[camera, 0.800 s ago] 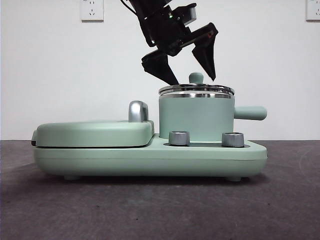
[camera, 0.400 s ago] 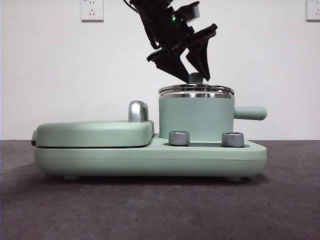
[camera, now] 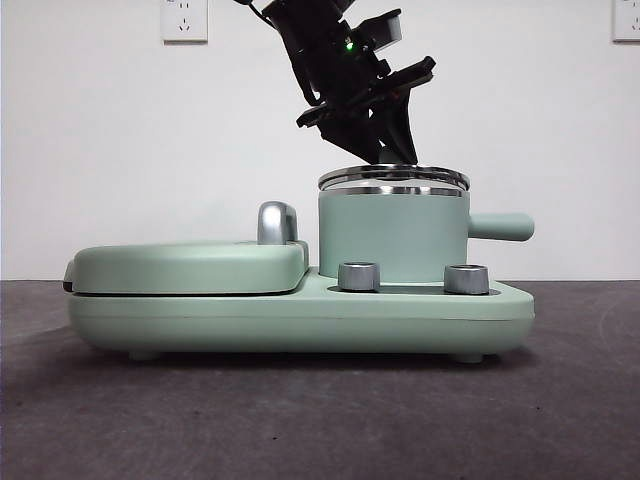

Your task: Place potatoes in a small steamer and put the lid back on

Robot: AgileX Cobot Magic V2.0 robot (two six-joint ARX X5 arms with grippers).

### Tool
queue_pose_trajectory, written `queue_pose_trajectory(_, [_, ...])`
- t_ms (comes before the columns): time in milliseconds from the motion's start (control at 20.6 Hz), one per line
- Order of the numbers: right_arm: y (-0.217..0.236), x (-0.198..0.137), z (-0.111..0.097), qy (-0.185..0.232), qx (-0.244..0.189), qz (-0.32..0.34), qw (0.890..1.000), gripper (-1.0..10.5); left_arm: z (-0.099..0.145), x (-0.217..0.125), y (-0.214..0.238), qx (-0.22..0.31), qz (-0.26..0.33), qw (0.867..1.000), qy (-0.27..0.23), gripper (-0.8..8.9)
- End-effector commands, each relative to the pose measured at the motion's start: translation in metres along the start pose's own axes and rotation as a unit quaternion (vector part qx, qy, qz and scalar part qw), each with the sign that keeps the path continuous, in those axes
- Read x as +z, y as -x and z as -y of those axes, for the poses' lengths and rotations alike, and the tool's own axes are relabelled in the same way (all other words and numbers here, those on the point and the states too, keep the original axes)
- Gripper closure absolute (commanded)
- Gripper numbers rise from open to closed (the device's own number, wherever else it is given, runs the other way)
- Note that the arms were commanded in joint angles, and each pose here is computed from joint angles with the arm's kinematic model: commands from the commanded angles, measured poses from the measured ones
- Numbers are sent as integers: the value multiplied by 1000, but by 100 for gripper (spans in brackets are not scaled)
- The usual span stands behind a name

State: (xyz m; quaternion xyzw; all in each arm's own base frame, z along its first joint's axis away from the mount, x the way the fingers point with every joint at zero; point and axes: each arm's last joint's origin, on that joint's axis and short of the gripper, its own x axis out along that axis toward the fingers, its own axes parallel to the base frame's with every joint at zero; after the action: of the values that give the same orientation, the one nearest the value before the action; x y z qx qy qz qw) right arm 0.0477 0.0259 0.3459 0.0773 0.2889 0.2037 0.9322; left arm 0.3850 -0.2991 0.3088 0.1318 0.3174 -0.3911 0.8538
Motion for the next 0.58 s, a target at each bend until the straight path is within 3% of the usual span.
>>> queue_pose_trajectory(49, [1,3,-1,-3,4,6,1000,487,3,-4,-16,4,-7,1000,-7,799])
queue_pose_trajectory(389, [1,3,0,-3,-9,10,1000,487,3,1,-12,6,8,1000,-17,799])
queue_pose_trajectory(583, [1,3,0,-3,-10,11,1000,487,12,15,15,5,40,999,-30,799])
